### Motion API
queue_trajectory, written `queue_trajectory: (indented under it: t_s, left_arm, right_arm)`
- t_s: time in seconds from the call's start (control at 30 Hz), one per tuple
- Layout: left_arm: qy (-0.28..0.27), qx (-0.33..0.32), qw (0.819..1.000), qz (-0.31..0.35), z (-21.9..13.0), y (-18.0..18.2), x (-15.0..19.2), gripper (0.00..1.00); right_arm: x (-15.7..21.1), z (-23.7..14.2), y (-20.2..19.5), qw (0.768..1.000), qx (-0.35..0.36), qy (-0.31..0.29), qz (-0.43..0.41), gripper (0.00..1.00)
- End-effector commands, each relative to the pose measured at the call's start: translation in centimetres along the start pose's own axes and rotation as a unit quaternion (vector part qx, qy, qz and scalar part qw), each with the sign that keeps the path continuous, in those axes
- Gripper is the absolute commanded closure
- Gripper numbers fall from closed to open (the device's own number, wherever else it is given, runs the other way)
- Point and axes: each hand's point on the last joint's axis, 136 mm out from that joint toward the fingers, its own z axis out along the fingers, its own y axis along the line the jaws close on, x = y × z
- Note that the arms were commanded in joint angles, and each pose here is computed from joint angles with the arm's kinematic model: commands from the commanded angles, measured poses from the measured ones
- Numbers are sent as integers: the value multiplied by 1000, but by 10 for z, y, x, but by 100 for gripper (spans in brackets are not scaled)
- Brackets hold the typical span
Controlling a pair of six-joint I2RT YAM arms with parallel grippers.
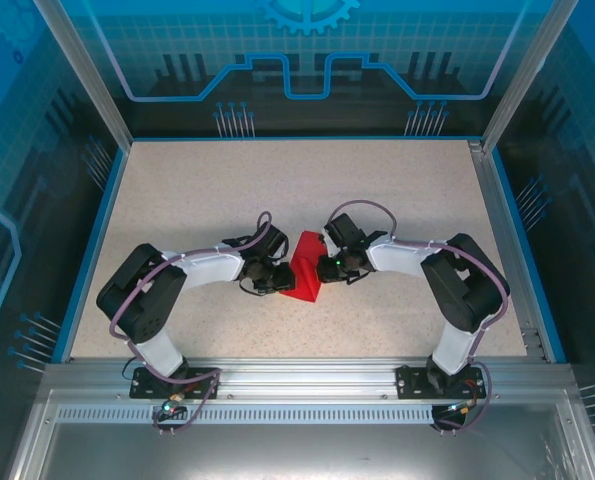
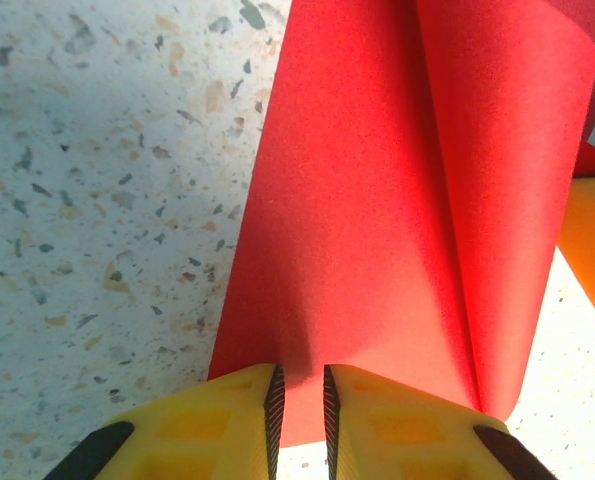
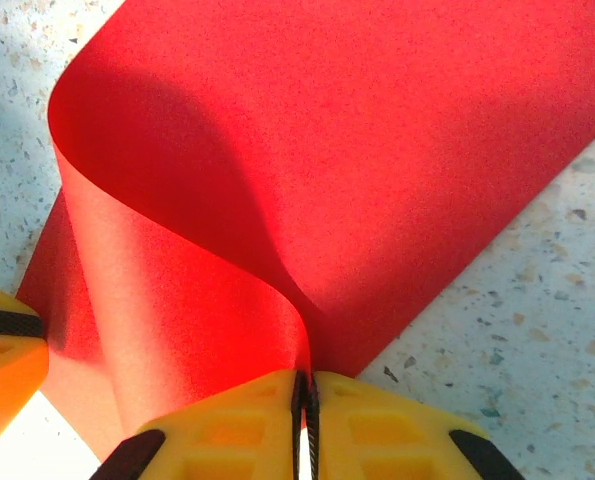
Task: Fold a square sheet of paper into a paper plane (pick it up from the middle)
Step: Fold the triangle a second time at the center of the table.
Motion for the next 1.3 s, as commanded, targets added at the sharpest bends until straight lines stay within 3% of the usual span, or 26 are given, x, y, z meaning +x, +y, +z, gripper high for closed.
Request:
queue_trajectory:
  t_s: [0.0,0.5,1.27]
  left_arm:
    - [16,-11,1000,-4,3,6,4,77]
    - [16,-12,1000,-4,3,7,4,78]
    - [20,-10,1000,-4,5,6,5,77]
  right_arm:
    - [1,-4,4,1000,6,4,-11,87]
    - [-2,-14,6,1000,7,-8,-9,87]
    - [-1,0,8,1000,0,8,-8,87]
